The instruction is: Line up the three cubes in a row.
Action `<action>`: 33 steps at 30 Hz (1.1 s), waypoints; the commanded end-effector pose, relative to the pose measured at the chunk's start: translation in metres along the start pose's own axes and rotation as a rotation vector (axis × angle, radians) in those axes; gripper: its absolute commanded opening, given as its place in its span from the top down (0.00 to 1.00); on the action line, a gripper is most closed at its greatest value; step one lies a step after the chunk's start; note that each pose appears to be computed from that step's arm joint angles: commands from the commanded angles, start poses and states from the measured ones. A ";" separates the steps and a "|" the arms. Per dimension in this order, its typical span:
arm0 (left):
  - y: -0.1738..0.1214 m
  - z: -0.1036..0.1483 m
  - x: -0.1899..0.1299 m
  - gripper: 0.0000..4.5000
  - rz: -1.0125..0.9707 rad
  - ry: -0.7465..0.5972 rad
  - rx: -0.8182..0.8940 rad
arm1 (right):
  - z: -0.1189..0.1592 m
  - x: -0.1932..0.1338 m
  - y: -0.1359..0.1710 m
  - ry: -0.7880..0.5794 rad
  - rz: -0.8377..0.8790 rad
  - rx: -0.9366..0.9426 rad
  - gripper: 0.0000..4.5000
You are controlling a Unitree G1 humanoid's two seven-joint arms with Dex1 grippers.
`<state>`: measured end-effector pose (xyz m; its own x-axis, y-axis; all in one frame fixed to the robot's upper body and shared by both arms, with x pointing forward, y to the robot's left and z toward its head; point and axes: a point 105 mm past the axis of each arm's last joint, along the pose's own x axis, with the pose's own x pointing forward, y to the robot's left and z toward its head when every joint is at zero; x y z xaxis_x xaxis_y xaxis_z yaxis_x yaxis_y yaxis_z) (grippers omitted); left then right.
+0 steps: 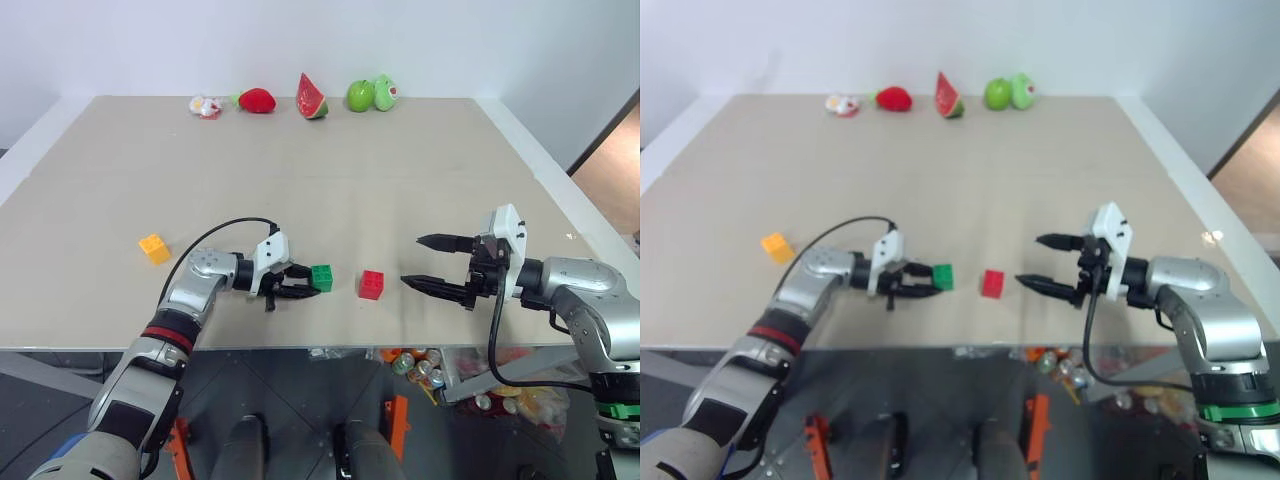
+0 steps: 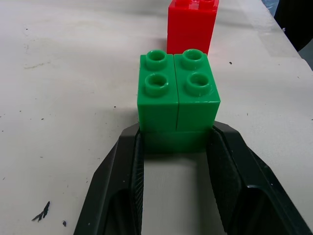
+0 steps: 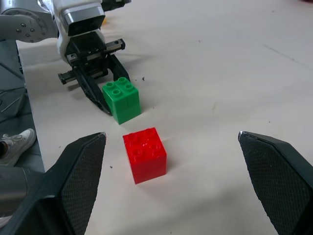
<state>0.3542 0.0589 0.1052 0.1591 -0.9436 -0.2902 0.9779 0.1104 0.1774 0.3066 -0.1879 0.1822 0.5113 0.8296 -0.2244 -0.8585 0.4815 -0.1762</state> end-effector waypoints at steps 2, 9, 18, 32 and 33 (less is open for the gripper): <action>-0.003 0.012 -0.012 0.28 -0.005 -0.027 0.026 | 0.015 -0.001 0.001 -0.034 0.003 -0.044 0.00; -0.007 0.005 -0.066 0.28 0.126 0.025 -0.022 | 0.021 0.005 0.005 -0.055 0.032 -0.050 0.00; -0.018 -0.005 -0.152 0.28 0.565 0.001 -0.181 | 0.045 0.043 0.051 -0.142 0.239 -0.093 0.00; -0.036 -0.033 -0.235 0.28 1.374 -0.197 -0.505 | 0.058 0.076 0.076 -0.192 0.392 -0.176 0.00; -0.037 -0.039 -0.238 0.28 1.409 -0.184 -0.523 | 0.057 0.077 0.076 -0.192 0.395 -0.177 0.00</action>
<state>0.2882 0.2808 0.1269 0.9962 -0.0614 -0.0617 0.0512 0.9865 -0.1552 0.2800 -0.0749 0.1973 0.1403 0.9799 -0.1416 -0.9662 0.1043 -0.2357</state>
